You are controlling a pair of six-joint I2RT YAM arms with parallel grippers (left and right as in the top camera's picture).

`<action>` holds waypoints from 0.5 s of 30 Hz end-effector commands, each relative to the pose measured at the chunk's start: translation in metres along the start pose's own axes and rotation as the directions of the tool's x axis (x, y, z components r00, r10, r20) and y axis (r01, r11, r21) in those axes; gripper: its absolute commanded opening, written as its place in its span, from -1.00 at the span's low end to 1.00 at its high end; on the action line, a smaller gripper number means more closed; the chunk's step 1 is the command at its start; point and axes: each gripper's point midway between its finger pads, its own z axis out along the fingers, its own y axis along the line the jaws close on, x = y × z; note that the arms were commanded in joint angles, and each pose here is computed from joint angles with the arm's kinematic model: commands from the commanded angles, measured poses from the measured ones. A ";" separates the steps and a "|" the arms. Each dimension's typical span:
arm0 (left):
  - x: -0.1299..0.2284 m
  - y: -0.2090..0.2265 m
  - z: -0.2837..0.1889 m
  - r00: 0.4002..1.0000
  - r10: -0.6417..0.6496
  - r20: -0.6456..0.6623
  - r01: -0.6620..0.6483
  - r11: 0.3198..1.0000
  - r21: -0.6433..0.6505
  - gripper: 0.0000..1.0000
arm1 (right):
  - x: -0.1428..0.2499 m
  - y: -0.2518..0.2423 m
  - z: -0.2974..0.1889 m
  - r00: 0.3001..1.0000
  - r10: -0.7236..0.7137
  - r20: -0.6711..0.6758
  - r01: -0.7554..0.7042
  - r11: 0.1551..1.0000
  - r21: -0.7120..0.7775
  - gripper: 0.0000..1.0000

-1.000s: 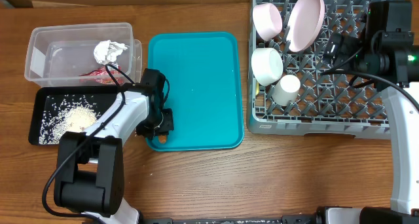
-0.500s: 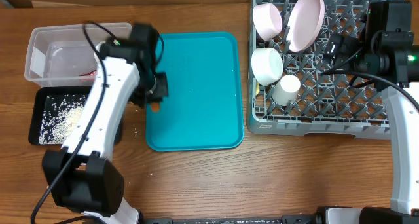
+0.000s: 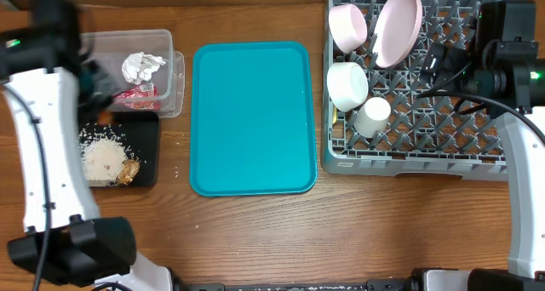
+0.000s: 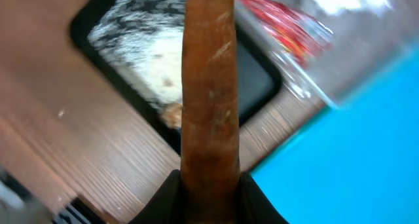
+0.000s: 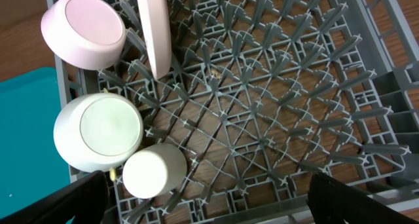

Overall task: Sort waste into correct bins and load items into the dishwasher
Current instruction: 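Carry the carrot left and lower it onto the black rice tray, then release the carrot on the rice tray and lift the left gripper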

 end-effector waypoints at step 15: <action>0.041 0.023 0.171 0.834 -0.524 -0.174 0.528 0.849 -0.028 -0.63 | 0.009 -0.005 -0.002 0.999 0.000 -0.035 0.001 1.000 0.018 1.00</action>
